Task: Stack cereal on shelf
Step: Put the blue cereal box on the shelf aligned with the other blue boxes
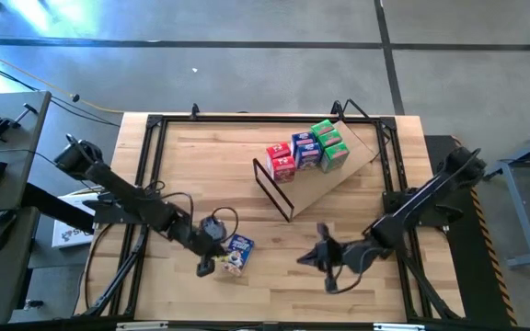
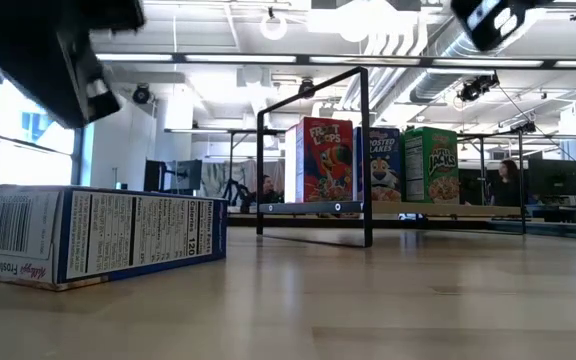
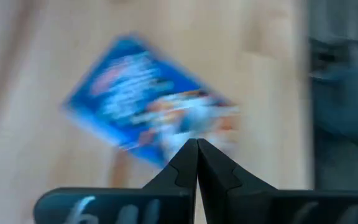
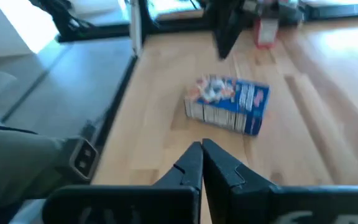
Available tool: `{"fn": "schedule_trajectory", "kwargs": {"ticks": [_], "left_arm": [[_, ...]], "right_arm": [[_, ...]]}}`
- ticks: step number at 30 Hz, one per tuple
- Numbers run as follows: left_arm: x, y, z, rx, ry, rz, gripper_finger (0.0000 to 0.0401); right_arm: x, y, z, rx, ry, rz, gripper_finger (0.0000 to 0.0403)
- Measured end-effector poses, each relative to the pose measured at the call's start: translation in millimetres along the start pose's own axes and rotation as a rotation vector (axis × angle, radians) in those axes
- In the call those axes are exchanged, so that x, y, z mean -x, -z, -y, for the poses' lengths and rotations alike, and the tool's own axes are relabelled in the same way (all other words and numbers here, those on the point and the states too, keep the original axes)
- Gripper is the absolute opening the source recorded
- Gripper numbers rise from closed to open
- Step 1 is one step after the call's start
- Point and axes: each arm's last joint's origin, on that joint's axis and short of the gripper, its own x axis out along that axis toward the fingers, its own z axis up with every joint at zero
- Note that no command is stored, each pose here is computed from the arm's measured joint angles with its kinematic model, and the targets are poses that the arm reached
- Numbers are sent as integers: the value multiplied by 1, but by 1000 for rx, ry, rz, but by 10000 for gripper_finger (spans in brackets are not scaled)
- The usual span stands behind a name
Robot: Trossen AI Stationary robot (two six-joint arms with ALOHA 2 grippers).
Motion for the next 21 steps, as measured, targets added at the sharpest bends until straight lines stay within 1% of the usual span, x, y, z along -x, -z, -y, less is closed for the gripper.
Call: {"fn": "schedule_trajectory", "kwargs": {"ticks": [3, 5, 6, 9, 10, 13, 16, 21], "left_arm": [[-2, 11, -5, 115, -167, 3, 0], [-5, 17, -8, 155, -258, 2, 0], [-7, 19, -10, 170, -291, 1, 0], [-19, 21, -14, 189, -334, -10, 0], [-24, 22, -15, 184, -337, -9, 0], [-38, 20, -11, 159, -294, 26, 0], [-51, 15, -3, 139, -204, 85, 0], [-67, 13, 6, 124, -84, 141, 0]], "right_arm": [[-20, 11, -9, -21, 32, -39, 0], [-34, 14, -15, -32, 53, -49, 0], [-40, 17, -17, -32, 61, -58, 0], [-57, 23, -24, -44, 85, -75, 0], [-61, 24, -26, -52, 94, -76, 0], [-73, 25, -29, -76, 108, -80, 0], [-77, 25, -31, -97, 118, -89, 0], [-76, 28, -31, -140, 152, -100, 0]]}}
